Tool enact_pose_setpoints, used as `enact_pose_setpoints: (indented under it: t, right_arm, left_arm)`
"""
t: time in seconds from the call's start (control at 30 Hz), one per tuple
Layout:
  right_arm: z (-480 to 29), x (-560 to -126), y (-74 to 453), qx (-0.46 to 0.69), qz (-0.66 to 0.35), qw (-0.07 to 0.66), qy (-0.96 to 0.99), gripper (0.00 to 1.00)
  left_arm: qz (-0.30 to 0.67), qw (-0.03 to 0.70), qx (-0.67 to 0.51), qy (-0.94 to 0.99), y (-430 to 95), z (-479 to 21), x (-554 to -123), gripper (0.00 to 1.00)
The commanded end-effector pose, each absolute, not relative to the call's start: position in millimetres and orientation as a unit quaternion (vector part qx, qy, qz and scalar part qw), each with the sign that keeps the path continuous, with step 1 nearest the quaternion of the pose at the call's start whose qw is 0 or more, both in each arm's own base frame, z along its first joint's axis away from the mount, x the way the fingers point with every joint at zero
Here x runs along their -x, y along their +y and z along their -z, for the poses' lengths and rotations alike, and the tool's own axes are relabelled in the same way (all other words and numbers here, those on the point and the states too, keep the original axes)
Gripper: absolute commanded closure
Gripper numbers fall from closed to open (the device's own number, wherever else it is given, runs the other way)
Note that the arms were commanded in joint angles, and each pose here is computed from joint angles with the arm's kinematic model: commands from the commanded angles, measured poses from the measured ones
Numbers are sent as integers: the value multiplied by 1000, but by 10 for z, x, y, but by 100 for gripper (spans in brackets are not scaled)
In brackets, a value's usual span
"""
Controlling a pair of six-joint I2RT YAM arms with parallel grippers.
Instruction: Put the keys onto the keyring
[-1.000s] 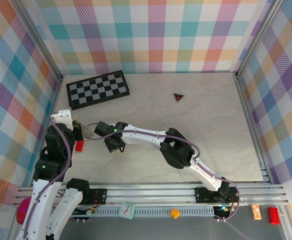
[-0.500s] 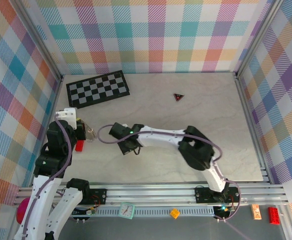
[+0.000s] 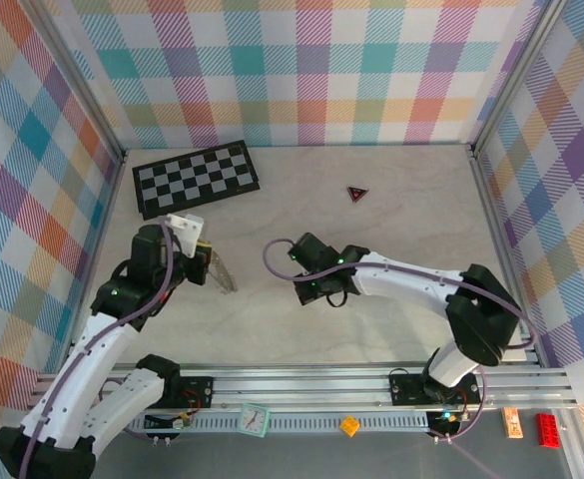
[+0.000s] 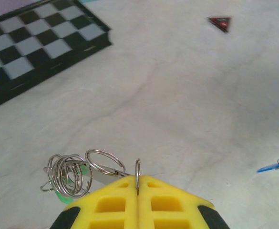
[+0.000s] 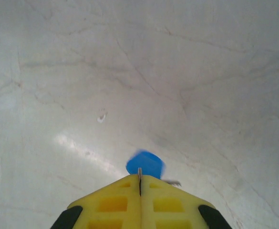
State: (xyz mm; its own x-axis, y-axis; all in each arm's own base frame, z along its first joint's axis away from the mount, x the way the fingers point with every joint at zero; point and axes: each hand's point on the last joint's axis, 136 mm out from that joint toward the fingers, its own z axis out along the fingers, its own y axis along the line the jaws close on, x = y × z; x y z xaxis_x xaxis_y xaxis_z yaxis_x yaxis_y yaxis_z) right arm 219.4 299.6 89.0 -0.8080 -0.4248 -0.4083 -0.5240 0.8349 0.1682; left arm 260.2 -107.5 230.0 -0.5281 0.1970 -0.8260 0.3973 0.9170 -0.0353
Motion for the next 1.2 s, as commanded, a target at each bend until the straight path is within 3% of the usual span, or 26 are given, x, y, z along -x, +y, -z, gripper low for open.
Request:
enact_pose_setpoints:
  t: [0.0, 0.43, 0.7, 1.17]
  right_arm:
    - [-965, -2024, 3003, 281, -188, 159, 928, 100]
    - [-823, -1934, 2776, 246, -245, 112, 931, 100]
    - [-740, -2032, 2675, 219, -269, 98, 933, 100]
    - [-485, -2128, 2406, 181, -242, 78, 950, 100]
  left_arm:
    - [131, 476, -220, 841, -1335, -2356, -2677, 100]
    - [202, 382, -434, 791, -2128, -1909, -2389, 100]
    - [207, 323, -506, 773, -2308, -1750, -2323, 100]
    - [234, 289, -578, 727, -2673, -1572, -2362, 100]
